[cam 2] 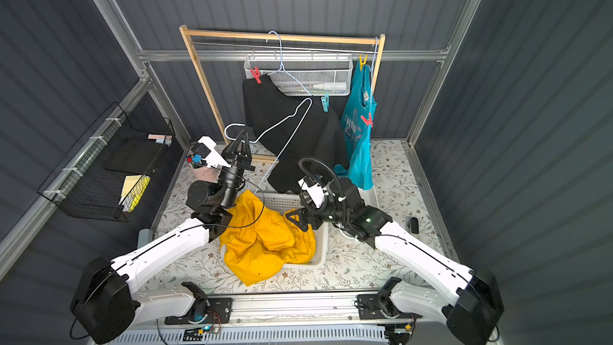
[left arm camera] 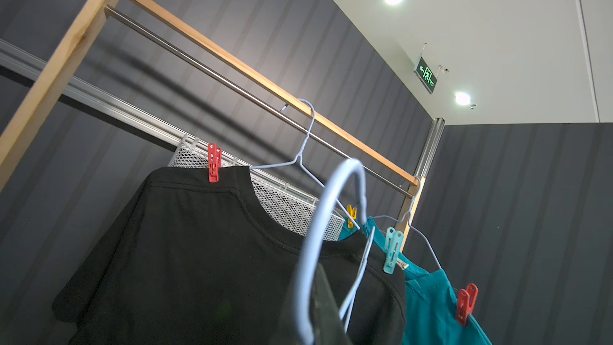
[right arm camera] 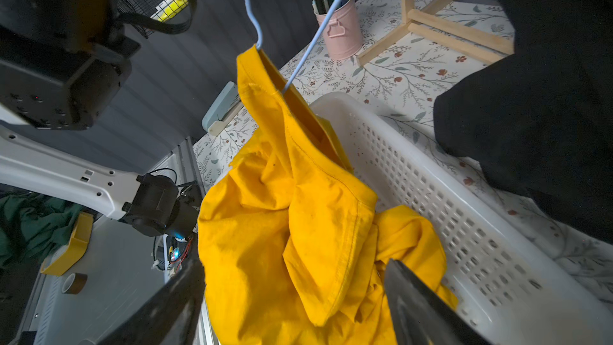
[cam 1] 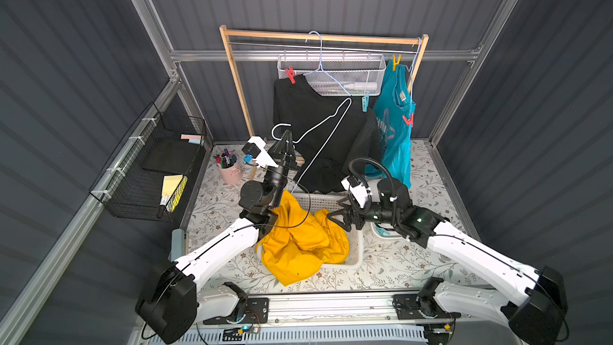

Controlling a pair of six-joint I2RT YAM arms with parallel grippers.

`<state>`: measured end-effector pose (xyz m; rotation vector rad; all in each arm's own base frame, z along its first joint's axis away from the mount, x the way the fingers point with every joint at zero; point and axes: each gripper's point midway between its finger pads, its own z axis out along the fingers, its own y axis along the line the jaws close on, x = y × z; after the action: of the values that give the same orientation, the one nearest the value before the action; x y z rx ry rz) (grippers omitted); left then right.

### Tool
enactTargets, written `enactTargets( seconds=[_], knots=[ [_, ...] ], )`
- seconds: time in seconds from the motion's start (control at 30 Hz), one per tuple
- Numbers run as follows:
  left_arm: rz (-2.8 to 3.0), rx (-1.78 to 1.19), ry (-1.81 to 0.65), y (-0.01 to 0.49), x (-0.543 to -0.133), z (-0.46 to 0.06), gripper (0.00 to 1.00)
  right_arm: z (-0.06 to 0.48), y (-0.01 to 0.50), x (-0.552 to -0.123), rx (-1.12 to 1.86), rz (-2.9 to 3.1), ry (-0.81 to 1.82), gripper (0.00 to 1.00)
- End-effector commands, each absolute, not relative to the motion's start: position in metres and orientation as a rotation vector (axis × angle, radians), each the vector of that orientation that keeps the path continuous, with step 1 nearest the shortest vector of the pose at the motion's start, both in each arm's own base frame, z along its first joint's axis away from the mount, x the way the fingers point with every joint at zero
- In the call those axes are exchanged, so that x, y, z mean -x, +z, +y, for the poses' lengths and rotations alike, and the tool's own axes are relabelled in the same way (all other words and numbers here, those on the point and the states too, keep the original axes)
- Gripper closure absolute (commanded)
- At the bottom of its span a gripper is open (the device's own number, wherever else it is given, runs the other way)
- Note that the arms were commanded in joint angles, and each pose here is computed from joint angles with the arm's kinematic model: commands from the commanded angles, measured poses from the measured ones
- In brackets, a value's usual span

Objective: Remove the clothespins securing t-shirts to the hanger
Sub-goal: Remove the T-shirt from the hanger.

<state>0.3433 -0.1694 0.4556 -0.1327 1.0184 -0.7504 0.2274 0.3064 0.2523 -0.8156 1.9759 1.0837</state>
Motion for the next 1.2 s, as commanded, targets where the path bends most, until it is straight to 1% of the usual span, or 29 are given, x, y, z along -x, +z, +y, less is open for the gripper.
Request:
enactTargets(
  seconds=[0.0,0.13,0.33,0.5,0.6,0.7,0.8,0.9,0.97,1.03,1.1,1.17],
  knots=[
    [1.031,0.142,-0.715,0.459,-0.336,-0.16,1.0,0.338,0.273,-0.231,0.862,1.902,1.208,0.15],
    [1.05,0.153,-0.716,0.456,-0.33,-0.154,1.0,0.368,0.268,-0.233,0.929,1.896,1.241,0.16],
    [1.099,0.178,-0.717,0.451,-0.33,-0.151,1.0,0.408,0.263,-0.229,1.038,1.859,1.298,0.21],
    [1.098,0.204,-0.71,0.449,-0.329,-0.146,1.0,0.431,0.263,-0.229,1.077,1.793,1.337,0.26],
    [1.098,0.248,-0.709,0.447,-0.331,-0.14,1.0,0.441,0.259,-0.232,1.062,1.73,1.335,0.28],
    [1.099,0.279,-0.716,0.446,-0.333,-0.138,1.0,0.448,0.253,-0.235,1.041,1.68,1.345,0.31],
    [1.108,0.29,-0.718,0.445,-0.336,-0.138,1.0,0.456,0.248,-0.236,1.036,1.657,1.347,0.39],
    [1.111,0.298,-0.718,0.445,-0.337,-0.138,1.0,0.461,0.241,-0.238,1.029,1.664,1.344,0.51],
    [1.118,0.315,-0.702,0.443,-0.338,-0.134,1.0,0.461,0.24,-0.236,1.022,1.656,1.357,0.63],
    [1.122,0.328,-0.68,0.443,-0.338,-0.13,1.0,0.46,0.238,-0.231,1.019,1.65,1.361,0.78],
    [1.124,0.34,-0.665,0.442,-0.338,-0.127,1.0,0.459,0.234,-0.227,1.022,1.665,1.357,0.89],
    [1.133,0.354,-0.648,0.44,-0.34,-0.125,1.0,0.459,0.229,-0.219,1.045,1.678,1.362,0.91]
  ],
)
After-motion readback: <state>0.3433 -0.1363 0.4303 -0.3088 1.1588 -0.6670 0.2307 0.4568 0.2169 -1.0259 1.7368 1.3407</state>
